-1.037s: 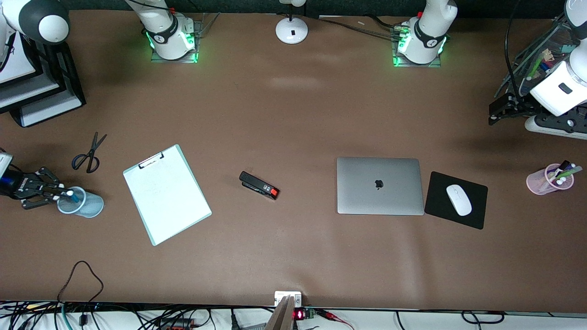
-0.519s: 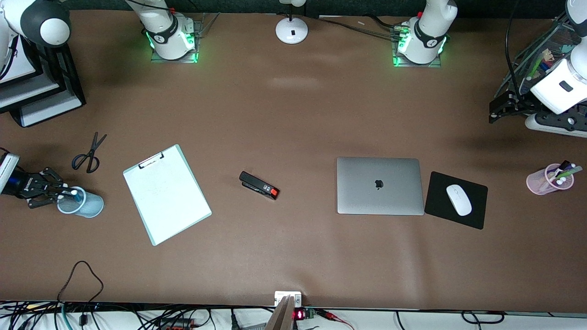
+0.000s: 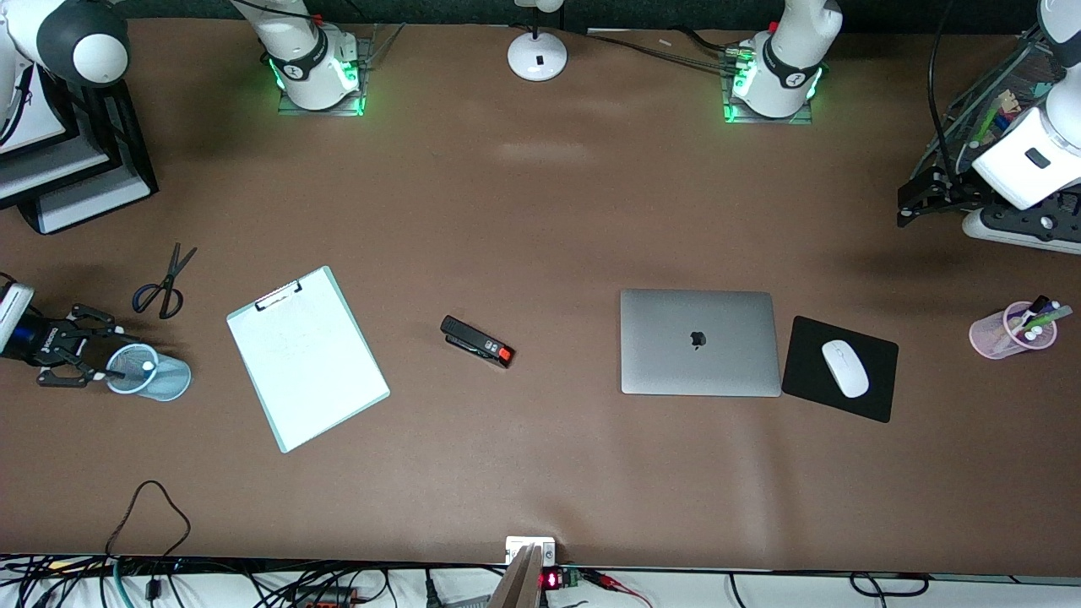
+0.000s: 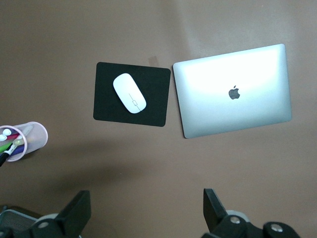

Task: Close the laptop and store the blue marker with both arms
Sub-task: 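Open the right gripper and lift it away from the cup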

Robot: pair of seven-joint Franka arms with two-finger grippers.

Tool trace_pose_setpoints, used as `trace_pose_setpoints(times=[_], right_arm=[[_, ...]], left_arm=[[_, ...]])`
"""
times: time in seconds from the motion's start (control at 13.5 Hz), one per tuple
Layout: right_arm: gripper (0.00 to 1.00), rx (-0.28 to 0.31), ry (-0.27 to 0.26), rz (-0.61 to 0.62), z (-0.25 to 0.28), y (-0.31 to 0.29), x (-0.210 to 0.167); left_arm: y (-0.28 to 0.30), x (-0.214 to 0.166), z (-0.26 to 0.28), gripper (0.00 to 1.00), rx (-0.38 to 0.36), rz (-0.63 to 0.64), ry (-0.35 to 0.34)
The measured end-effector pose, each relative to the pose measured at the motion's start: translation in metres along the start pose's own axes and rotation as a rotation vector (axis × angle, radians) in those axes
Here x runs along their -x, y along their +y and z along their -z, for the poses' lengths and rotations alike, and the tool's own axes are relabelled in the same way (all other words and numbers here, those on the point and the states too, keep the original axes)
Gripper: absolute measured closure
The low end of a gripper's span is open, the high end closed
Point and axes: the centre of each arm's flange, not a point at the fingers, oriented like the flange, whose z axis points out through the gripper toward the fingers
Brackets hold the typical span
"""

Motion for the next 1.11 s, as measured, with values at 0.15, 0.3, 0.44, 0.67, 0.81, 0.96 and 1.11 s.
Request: trace_pose_setpoints(times=[0.15,0.3,0.44,0.67,0.81,0.96,1.11], right_arm=[[0.00,-0.022,-0.035,-0.059,0.016,0.004,-0.020],[0.00,-0.031,-0.095,-0.115,0.044,0.010,-0.062],[0.00,-0.037,-0.166,-0.175,0.069,0.013,-0.112],[0.00,-0.042,-0.255,-0.266,0.083,0.012,-0.175],[0.00,-0.043,-0.303,-0.320,0.084,0.012,-0.206],[0.00,-0.038,-0.357,-0.410,0.078,0.013,-0.238],[0.00,-0.038,-0.399,-0.520,0.061,0.014,-0.274]], left_arm=[[0.002,-0.001,0.004,0.00,-0.001,-0.003,0.009],[0.000,-0.003,0.007,0.00,-0.003,-0.001,0.016],[-0.007,-0.008,0.007,0.00,-0.003,0.011,0.018],[-0.015,-0.014,0.001,0.00,-0.003,0.023,0.011],[-0.015,-0.015,0.001,0.00,-0.003,0.024,0.011],[-0.015,-0.015,0.002,0.00,-0.004,0.022,0.013],[-0.013,-0.015,0.002,0.00,-0.004,0.020,0.013]])
